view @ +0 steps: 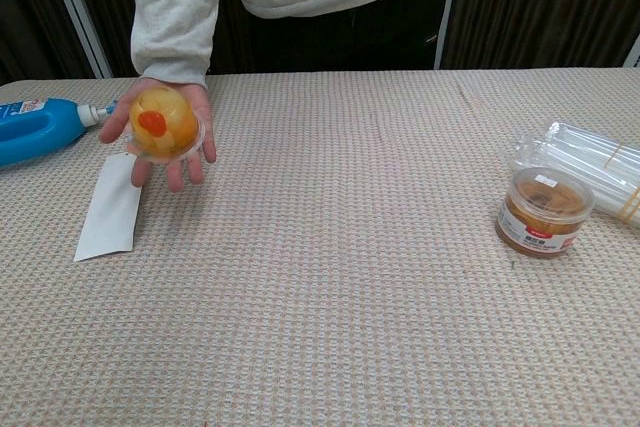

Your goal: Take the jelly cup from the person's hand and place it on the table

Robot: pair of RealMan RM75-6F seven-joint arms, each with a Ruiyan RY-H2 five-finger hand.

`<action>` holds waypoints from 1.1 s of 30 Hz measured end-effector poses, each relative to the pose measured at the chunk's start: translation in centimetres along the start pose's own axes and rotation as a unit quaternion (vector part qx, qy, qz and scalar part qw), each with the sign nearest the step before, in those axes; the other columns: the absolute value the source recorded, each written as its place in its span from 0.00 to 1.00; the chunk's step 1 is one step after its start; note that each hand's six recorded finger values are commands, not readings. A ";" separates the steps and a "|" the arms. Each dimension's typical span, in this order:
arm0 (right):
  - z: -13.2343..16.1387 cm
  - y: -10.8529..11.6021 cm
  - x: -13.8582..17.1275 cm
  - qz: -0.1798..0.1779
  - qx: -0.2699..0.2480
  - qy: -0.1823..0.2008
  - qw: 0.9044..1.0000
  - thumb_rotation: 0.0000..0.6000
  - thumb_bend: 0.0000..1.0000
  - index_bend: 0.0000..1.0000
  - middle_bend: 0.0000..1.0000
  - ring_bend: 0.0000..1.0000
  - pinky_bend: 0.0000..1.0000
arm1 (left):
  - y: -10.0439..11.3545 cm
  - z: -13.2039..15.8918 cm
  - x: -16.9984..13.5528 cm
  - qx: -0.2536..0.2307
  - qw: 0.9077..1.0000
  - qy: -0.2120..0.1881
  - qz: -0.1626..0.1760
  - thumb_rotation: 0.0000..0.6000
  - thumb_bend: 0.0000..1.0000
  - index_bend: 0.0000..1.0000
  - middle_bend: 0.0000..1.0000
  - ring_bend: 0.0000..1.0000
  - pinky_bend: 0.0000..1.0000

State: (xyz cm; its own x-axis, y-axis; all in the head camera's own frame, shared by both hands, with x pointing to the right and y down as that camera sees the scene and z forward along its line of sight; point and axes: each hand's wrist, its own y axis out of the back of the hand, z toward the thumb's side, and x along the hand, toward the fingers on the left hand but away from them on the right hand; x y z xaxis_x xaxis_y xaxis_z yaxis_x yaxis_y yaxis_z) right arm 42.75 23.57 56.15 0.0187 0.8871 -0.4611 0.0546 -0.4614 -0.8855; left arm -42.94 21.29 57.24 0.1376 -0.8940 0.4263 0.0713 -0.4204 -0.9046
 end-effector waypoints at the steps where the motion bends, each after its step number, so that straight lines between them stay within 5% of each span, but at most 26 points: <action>1: 0.0 0.0 0.0 0.000 0.000 0.000 1.000 1.00 0.10 0.05 0.00 0.00 0.00 | 0.0 0.0 0.0 0.000 1.000 0.000 0.000 1.00 0.18 0.04 0.00 0.00 0.00; 19: 0.1 -0.1 -0.1 0.001 0.002 0.001 1.000 1.00 0.10 0.05 0.00 0.00 0.00 | 0.4 0.6 0.9 0.006 1.000 -0.006 0.002 1.00 0.18 0.05 0.00 0.00 0.00; 33: 0.0 0.0 0.1 0.002 0.001 0.001 1.000 1.00 0.10 0.05 0.00 0.00 0.00 | 2.6 4.8 7.7 0.001 1.000 -0.013 -0.019 1.00 0.24 0.14 0.00 0.00 0.06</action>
State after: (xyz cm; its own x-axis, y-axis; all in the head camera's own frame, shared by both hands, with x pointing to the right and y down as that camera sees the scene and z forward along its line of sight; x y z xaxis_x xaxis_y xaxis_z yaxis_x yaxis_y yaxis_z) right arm 42.71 23.68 56.14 0.0216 0.8851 -0.4650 0.0534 -0.4655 -0.8835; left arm -36.98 14.01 58.22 0.1600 -0.8729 0.4610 0.0782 -0.4543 -0.8874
